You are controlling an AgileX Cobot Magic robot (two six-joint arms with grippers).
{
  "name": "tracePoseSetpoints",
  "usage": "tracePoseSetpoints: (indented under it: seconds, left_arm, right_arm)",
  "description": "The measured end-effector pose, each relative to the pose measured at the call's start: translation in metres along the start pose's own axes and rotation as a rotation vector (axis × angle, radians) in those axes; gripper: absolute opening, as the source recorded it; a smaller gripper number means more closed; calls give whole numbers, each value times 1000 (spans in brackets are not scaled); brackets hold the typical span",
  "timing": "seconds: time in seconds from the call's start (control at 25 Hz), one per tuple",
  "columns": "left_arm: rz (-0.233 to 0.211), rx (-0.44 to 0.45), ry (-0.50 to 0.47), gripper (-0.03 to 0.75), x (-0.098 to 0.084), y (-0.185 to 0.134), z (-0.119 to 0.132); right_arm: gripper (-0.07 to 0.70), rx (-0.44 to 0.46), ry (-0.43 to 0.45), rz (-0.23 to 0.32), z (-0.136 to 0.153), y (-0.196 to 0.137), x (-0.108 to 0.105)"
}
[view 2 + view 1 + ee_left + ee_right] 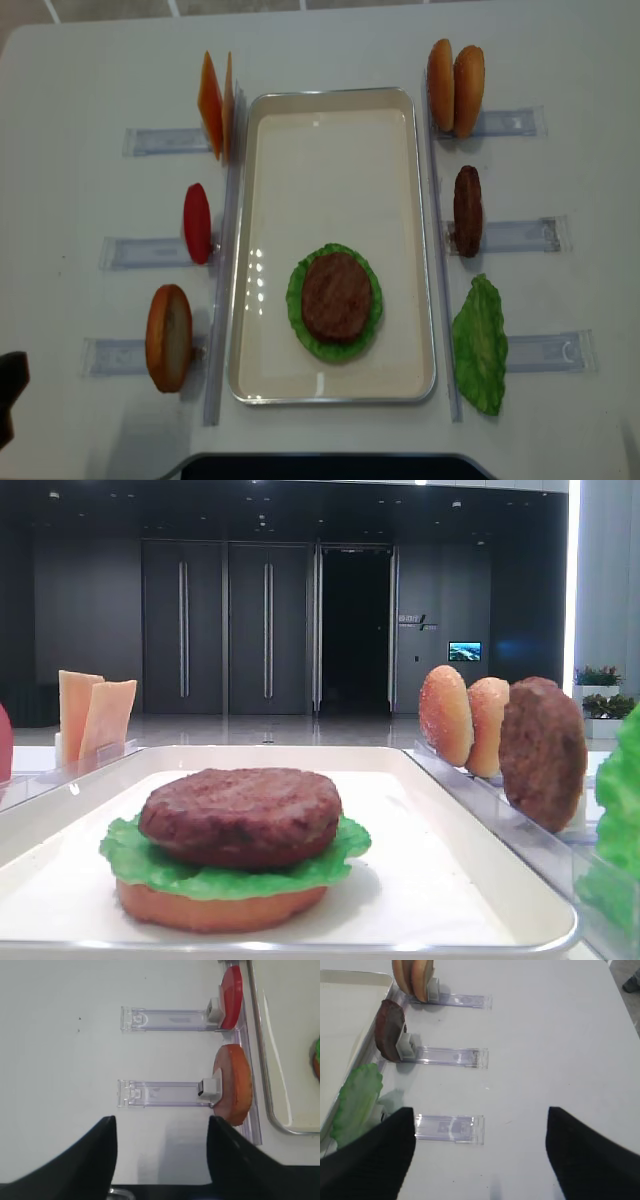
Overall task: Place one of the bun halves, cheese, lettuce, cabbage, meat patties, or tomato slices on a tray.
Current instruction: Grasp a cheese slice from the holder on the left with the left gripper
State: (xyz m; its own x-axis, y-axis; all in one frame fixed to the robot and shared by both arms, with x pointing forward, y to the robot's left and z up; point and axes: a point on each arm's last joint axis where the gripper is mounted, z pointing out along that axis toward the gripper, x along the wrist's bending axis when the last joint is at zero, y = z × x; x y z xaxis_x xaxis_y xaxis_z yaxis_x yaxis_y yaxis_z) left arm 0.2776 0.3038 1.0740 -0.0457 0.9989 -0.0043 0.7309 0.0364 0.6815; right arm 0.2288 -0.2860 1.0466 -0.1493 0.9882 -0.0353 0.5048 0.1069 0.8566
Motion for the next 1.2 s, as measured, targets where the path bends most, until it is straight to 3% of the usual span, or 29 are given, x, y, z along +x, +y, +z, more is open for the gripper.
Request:
tracePoseSetpoints:
  seconds: [0.32, 0.68, 0.92, 1.2]
  left_arm:
    - [-4, 167, 8, 433, -2, 57, 8]
    - [-3, 206, 9, 433, -5, 136, 25]
    - [-3, 241, 11, 433, -7, 185, 53]
    - [0, 328, 13, 433, -9, 221, 107]
  right_arm:
    - [542, 0, 0, 0, 0, 0, 0]
    - [542, 0, 0, 0, 0, 0, 0]
    - [542, 0, 0, 0, 0, 0, 0]
    - [542, 0, 0, 0, 0, 0, 0]
